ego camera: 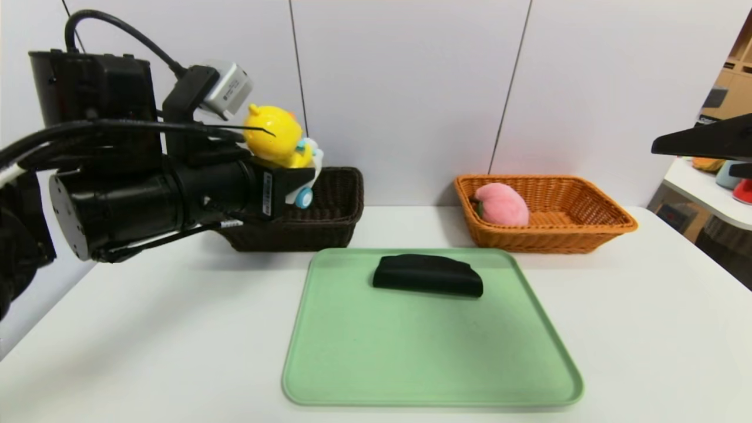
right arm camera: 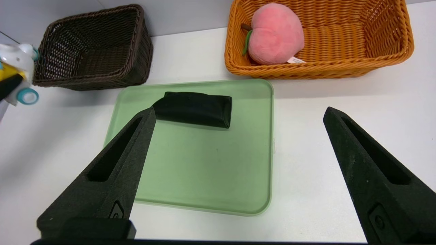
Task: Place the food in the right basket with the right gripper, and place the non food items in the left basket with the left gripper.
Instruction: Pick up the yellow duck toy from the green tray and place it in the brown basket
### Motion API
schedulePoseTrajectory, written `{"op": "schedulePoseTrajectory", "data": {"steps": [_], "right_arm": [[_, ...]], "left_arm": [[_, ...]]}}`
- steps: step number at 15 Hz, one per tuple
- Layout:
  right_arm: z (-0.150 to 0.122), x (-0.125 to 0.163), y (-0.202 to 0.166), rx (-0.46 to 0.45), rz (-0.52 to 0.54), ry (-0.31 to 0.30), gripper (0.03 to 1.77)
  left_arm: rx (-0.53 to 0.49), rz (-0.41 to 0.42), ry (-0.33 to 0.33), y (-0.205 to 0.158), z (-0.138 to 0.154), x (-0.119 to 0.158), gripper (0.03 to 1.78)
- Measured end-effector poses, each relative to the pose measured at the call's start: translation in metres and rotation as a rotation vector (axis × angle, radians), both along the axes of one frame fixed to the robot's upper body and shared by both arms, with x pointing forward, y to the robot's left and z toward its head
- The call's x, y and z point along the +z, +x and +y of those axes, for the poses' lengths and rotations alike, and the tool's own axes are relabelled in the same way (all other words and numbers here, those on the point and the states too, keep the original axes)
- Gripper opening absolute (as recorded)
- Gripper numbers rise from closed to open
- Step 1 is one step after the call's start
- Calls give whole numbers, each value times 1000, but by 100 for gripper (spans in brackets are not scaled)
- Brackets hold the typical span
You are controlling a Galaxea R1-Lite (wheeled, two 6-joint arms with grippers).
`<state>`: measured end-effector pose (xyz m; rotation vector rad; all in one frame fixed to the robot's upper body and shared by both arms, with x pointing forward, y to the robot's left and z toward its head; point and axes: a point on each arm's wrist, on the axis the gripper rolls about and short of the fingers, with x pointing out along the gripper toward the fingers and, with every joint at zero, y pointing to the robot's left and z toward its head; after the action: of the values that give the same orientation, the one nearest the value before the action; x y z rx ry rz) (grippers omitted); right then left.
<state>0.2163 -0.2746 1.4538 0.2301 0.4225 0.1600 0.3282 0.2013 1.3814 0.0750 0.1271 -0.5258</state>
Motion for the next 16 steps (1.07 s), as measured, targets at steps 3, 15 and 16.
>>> {"op": "schedulePoseTrajectory", "data": {"steps": [3, 15, 16], "right_arm": [[0, -5, 1, 0, 15, -10, 170], [0, -11, 0, 21, 42, 8, 170], [0, -11, 0, 23, 43, 11, 170]], "left_arm": [[48, 64, 33, 20, 15, 11, 75], [136, 254, 103, 122, 52, -2, 75], [141, 264, 103, 128, 52, -7, 75]]}}
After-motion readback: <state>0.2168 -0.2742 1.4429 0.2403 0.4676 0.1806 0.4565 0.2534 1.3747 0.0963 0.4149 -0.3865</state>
